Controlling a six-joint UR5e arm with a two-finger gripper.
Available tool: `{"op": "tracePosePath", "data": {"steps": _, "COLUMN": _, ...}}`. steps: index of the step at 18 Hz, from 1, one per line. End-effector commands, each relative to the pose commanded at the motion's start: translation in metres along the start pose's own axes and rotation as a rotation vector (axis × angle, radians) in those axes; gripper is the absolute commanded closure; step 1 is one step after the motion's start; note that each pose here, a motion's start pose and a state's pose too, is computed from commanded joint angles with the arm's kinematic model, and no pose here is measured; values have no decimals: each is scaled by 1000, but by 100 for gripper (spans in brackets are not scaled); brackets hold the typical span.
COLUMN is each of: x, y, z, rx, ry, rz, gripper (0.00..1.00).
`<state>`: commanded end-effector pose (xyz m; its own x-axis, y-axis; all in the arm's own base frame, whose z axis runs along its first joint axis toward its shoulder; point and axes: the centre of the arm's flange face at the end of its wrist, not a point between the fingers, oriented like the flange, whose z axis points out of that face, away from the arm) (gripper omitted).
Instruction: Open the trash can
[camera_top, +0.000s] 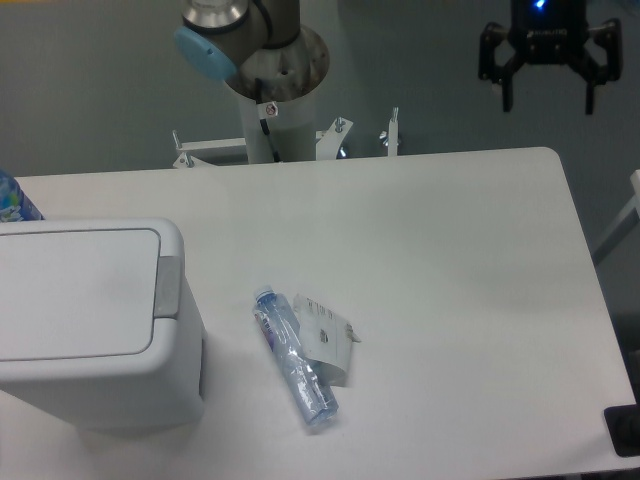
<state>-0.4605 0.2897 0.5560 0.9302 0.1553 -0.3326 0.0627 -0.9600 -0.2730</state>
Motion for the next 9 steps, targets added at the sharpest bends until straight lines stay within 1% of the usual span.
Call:
{"op": "tracePosePath", "data": {"steps": 2, "x": 6, "y": -16, "z": 7, "rx": 20, "ry": -7, "rz": -18, "gripper": 0}}
{"op": "tracePosePath", "data": {"steps": 4, "x": 12, "y": -37, "z": 16, "rx": 48, "ry": -16, "rz": -65, "gripper": 0}}
{"op": "tracePosePath", "data": {"steps": 7, "x": 16, "y": -70, "z": 18, "rx": 78, "ry": -11, "rz": -212, "gripper": 0}}
{"op": "tracePosePath", "data": {"steps": 9, "x": 33, "y": -93, "z": 16, "rx": 99, "ry": 7, "rz": -298, "gripper": 0}}
